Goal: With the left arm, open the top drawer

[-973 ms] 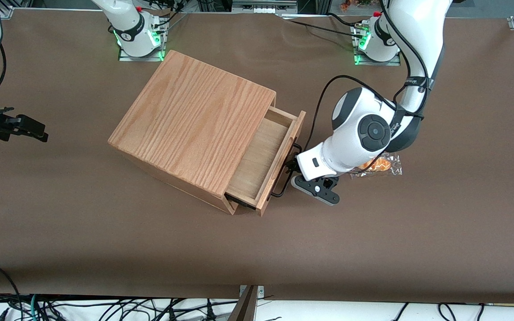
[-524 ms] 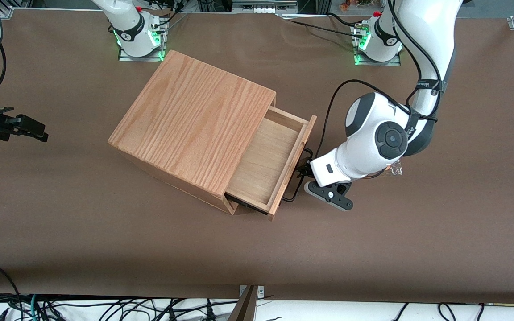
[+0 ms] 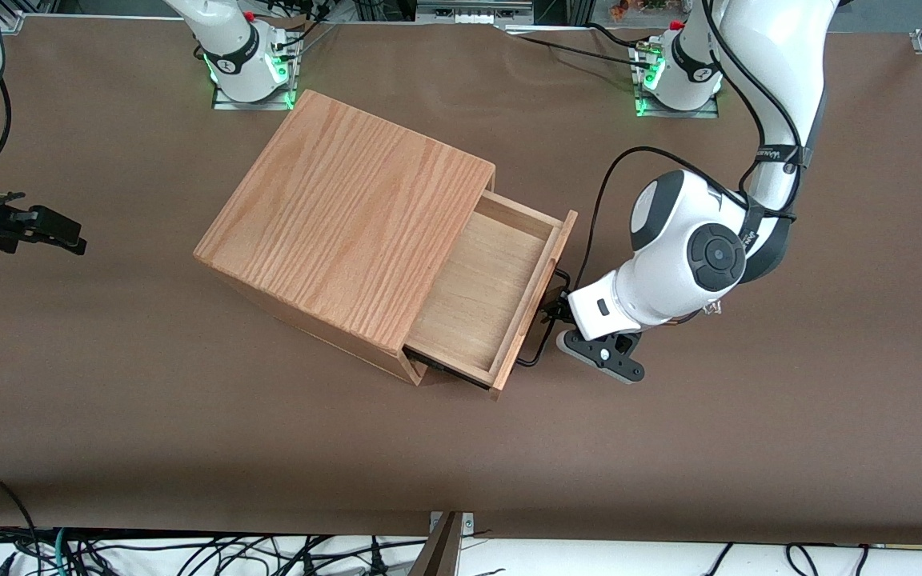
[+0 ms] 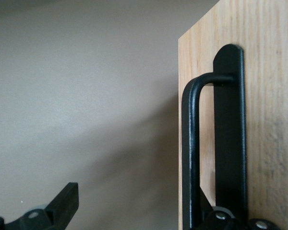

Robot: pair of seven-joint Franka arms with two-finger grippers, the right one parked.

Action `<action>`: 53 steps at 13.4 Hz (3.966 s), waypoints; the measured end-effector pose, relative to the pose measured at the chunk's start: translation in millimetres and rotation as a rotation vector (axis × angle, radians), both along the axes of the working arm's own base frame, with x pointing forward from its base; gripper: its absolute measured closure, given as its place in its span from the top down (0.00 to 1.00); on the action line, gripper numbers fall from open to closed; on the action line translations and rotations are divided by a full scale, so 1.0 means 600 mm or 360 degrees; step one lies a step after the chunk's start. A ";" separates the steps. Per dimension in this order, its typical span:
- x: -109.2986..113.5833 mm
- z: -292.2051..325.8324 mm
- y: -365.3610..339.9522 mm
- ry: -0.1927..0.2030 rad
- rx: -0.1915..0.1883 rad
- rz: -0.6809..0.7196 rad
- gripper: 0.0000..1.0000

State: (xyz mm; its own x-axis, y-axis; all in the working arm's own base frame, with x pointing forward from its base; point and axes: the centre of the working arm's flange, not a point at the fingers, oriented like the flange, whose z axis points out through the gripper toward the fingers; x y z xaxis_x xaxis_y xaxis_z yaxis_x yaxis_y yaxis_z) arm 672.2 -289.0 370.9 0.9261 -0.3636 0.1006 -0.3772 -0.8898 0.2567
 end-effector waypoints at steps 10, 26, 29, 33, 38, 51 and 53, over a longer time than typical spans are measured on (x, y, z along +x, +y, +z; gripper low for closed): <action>0.008 -0.003 0.032 0.0054 0.0001 0.0028 1.00; 0.002 0.186 0.109 0.0213 -0.0075 0.0072 1.00; -0.008 0.248 0.168 0.0139 0.0145 0.0074 1.00; -0.041 0.334 0.222 0.0048 0.0415 0.0089 1.00; -0.060 0.392 0.336 0.0079 0.0434 0.0244 1.00; -0.185 0.336 0.382 0.0112 0.0402 0.0454 1.00; -0.189 0.333 0.385 0.0151 0.0411 0.0454 1.00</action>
State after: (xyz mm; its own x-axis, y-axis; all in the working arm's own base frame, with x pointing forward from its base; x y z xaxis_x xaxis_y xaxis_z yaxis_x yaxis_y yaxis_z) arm 558.6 -57.7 570.6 0.9944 -0.0924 -0.0515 -0.0908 -0.9953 0.0325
